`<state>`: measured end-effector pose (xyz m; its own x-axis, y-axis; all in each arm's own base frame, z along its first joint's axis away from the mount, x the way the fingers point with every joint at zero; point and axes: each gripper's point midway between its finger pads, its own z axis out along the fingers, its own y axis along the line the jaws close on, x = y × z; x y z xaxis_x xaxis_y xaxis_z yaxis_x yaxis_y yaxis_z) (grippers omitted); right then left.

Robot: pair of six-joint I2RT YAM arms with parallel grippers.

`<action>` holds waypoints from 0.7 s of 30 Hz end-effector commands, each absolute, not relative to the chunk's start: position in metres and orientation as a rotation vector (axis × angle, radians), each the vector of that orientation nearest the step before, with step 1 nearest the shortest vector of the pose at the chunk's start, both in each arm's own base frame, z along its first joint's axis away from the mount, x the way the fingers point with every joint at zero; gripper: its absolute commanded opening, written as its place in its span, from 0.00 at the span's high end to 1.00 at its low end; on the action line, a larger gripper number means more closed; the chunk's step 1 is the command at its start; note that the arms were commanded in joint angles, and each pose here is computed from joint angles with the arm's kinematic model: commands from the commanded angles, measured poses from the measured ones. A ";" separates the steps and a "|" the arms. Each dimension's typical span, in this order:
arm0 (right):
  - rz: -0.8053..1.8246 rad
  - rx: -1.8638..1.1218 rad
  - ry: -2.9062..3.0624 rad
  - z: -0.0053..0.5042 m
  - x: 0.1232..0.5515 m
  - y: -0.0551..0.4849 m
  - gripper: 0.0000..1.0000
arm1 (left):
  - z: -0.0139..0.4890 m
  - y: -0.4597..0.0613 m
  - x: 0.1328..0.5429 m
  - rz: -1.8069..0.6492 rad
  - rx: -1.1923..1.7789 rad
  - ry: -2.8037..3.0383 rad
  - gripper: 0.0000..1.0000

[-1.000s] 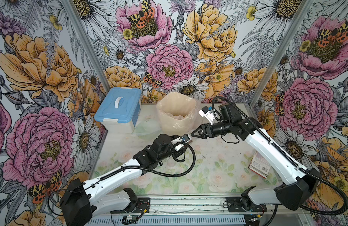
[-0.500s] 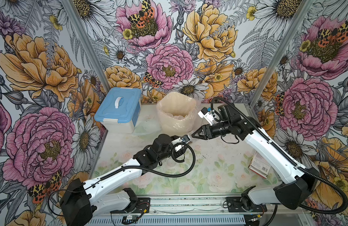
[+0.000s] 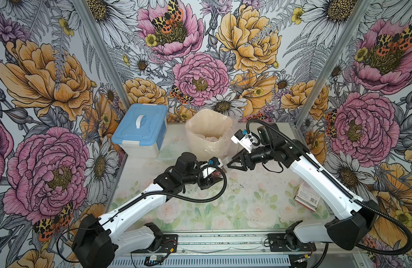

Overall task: Empty the moldy dried flower tea in the jars
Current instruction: Unscrew the lid from the jar.

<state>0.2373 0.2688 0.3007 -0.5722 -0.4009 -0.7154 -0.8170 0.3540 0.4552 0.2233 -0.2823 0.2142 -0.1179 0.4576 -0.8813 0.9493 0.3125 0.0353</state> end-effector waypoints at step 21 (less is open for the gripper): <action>1.096 -0.980 2.073 0.342 0.235 0.263 0.06 | 0.215 -0.269 0.244 -0.462 1.276 1.753 0.66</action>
<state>0.2391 0.2659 0.3123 -0.5230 -0.4111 -0.7466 -0.8443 0.3701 0.3877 0.2281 -0.2779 0.2030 -0.1232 0.5396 -0.8329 0.9385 0.3361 0.0788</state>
